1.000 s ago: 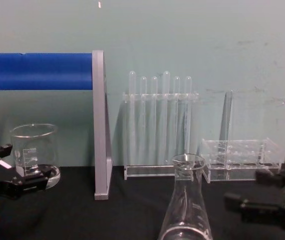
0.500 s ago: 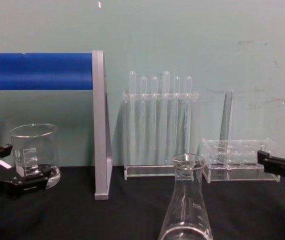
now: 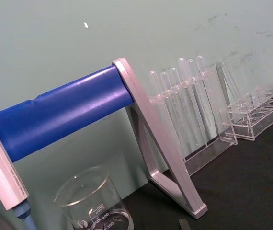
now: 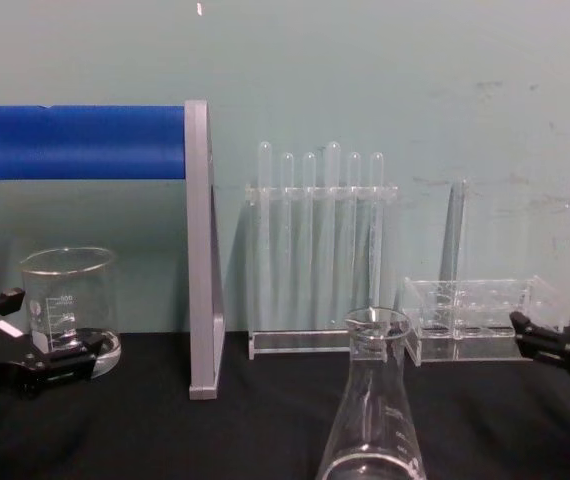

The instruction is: Grasp the erlenmeyer flask with one hand, shake it three times, then place it back.

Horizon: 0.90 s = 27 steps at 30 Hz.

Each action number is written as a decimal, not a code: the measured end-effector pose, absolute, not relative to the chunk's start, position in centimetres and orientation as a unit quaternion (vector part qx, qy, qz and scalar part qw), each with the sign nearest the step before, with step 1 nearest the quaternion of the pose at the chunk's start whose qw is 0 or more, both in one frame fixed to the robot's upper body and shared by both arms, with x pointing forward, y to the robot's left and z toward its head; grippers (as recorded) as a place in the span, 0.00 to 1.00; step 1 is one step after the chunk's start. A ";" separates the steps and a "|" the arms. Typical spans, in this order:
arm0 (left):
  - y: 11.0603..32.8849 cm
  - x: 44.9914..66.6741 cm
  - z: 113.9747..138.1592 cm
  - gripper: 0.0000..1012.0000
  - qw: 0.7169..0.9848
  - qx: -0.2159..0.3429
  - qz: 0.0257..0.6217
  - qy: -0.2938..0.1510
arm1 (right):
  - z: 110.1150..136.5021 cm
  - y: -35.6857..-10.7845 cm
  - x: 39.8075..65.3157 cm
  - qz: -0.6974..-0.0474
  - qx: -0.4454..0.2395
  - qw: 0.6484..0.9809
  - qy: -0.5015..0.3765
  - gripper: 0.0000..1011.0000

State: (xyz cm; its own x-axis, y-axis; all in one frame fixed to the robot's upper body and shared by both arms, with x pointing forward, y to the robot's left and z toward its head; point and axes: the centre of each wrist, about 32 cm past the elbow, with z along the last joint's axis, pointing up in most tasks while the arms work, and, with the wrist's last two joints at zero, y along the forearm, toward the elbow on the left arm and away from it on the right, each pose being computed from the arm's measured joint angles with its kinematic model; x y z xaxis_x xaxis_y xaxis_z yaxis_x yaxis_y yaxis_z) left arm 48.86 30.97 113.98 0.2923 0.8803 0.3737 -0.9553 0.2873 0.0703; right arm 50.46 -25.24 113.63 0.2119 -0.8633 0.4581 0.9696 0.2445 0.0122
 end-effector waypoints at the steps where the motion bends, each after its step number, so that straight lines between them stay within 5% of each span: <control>1: 31.0 48.9 114.0 0.99 0.791 0.141 0.580 -0.132 | 113.5 -25.1 50.5 -0.598 -0.147 0.762 -0.201 0.99; 27: 31.0 48.9 114.0 0.99 0.791 0.141 0.580 -0.132 | 113.1 -24.8 50.6 -0.597 -0.159 0.754 -0.224 0.99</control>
